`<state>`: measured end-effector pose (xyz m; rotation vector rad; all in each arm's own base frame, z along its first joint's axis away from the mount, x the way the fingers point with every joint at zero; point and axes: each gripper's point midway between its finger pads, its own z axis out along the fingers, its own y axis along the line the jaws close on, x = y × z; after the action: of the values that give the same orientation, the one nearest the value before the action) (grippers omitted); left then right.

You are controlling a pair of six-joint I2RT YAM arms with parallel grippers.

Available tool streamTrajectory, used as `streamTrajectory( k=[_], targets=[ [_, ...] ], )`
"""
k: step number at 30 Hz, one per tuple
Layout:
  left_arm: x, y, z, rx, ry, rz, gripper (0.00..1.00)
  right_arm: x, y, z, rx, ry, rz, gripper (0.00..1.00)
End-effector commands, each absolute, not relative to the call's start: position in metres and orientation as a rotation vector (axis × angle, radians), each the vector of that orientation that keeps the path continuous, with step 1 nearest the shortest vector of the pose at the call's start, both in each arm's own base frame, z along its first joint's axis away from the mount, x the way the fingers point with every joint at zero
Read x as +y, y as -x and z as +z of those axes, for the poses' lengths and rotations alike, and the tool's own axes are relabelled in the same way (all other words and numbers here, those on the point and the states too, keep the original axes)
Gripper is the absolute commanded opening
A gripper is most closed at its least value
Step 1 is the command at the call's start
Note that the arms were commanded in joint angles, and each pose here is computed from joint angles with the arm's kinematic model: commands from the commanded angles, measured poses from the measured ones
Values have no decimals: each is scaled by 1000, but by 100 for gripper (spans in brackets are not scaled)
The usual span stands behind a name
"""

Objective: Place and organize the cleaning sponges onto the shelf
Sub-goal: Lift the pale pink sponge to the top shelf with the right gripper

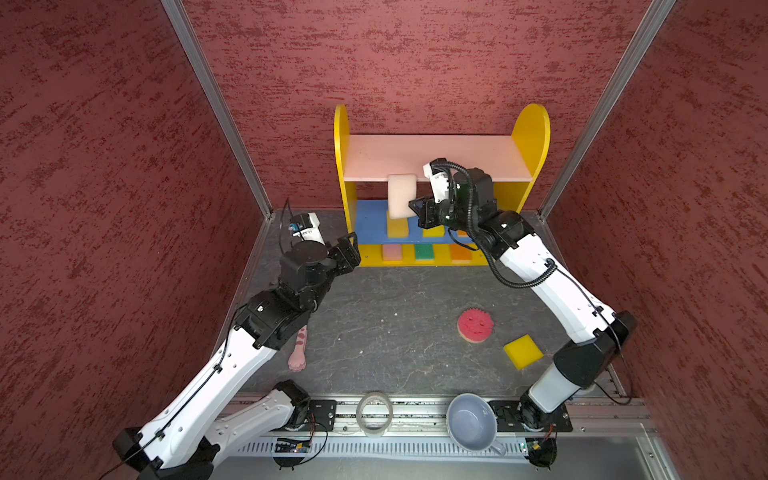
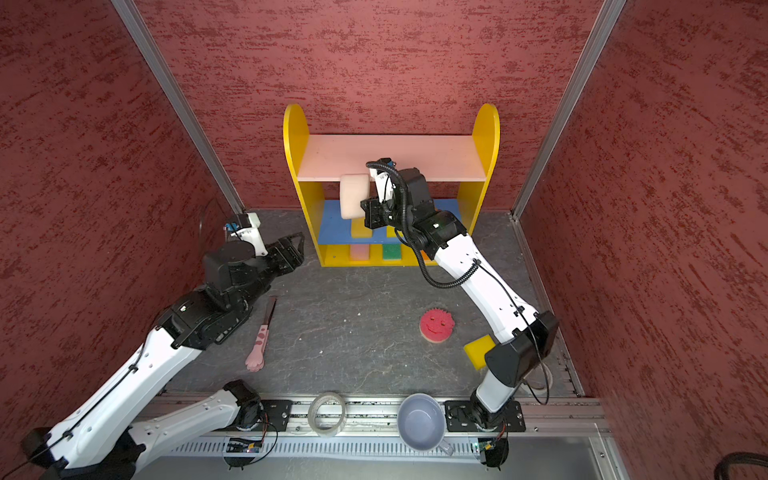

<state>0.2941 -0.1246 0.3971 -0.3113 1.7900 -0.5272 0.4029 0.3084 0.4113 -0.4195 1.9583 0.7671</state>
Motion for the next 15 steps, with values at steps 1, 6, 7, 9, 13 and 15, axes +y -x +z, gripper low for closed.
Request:
streamTrajectory(
  k=[1,6,7,9,13,15],
  targets=[
    [-118,-296,448,1649,250,-495,73,309,-424,422,1965,415,697,0],
    [-126,-310,492,1554,221,-489,71,327,-440,451,1908,428,739,0],
    [-133,-314,499,1537,200,-507,71,329,-443,456,1891,428,746,0],
    [-142,-319,514,1484,161,-529,71,331,-449,461,1862,424,743,0],
    [-149,-337,536,1417,145,-490,70,334,-457,469,1805,428,727,0],
    [-157,-348,543,1412,130,-487,71,333,-461,474,1776,419,713,0]
  ],
)
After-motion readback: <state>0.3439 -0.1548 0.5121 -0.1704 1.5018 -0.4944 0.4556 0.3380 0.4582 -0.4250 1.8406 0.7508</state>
